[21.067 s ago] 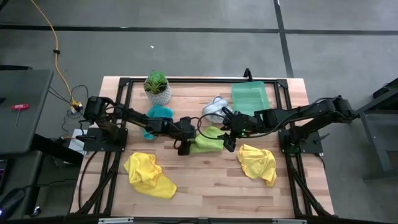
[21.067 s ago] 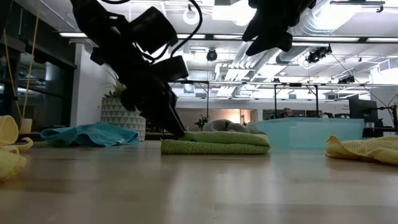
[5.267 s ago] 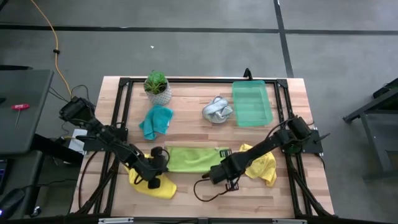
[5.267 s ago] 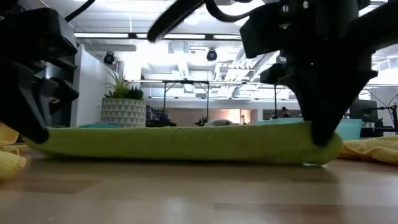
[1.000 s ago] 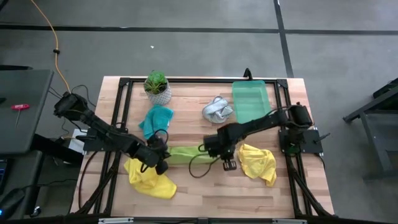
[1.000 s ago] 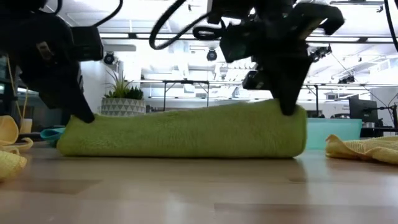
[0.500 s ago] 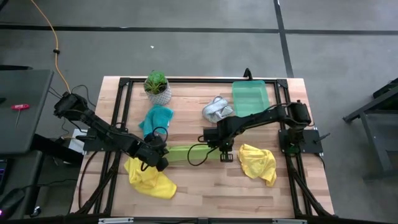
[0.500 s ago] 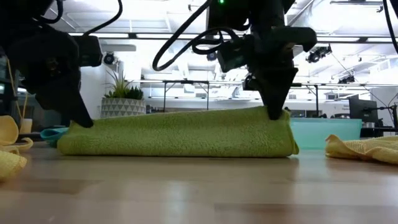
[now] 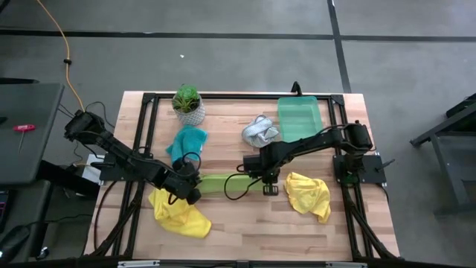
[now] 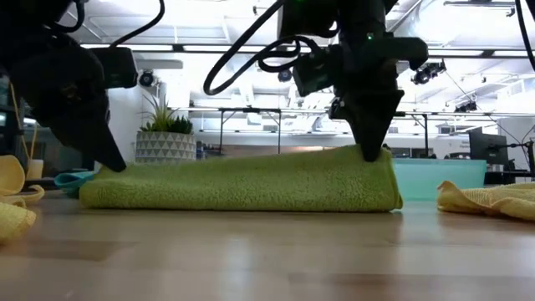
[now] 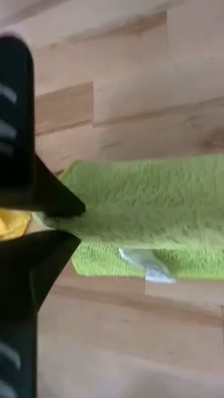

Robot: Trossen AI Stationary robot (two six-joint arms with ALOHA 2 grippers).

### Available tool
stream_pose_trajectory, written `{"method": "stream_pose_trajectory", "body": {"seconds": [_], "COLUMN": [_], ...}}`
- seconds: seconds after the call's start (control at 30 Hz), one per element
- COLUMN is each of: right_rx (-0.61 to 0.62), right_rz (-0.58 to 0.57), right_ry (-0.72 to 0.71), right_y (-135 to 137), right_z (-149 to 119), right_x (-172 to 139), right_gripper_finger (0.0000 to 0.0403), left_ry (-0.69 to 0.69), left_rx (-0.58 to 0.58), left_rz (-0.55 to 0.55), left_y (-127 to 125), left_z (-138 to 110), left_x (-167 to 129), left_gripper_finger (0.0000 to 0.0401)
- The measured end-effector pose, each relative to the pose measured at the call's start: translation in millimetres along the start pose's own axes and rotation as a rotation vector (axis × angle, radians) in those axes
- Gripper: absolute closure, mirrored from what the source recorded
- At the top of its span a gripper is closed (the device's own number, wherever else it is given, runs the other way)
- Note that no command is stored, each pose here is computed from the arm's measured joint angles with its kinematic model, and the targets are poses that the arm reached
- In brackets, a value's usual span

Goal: Fold microfiber towels
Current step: Fold the green microfiber cloth

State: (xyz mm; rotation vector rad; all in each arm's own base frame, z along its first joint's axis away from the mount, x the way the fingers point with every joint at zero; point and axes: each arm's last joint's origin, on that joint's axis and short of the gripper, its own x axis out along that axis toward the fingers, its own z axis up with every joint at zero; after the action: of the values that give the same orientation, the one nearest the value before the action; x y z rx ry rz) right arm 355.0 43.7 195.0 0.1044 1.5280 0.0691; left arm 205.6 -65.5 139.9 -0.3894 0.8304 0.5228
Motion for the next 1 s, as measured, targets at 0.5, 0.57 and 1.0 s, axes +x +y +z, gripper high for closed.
{"method": "stream_pose_trajectory", "body": {"seconds": [0.5, 0.57, 1.0], "right_rx": [-0.069, -0.094, 0.091], "right_rz": [-0.098, -0.051, 0.116], "right_ry": [0.108, 0.059, -0.434], "right_y": [-12, -11, -7], "right_z": [-19, -29, -79], "right_x": [-12, -12, -18], "right_gripper_finger": [0.0204, 0.0203, 0.0306], "left_ry": [-0.035, -0.069, -0.264], "left_rx": [0.042, 0.055, 0.098], "left_rz": [0.027, -0.016, -0.119], "left_y": [20, 17, -3], "left_z": [19, 22, -2], "left_x": [-17, -21, 0], "left_gripper_finger": [0.0233, 0.0230, 0.0317]}}
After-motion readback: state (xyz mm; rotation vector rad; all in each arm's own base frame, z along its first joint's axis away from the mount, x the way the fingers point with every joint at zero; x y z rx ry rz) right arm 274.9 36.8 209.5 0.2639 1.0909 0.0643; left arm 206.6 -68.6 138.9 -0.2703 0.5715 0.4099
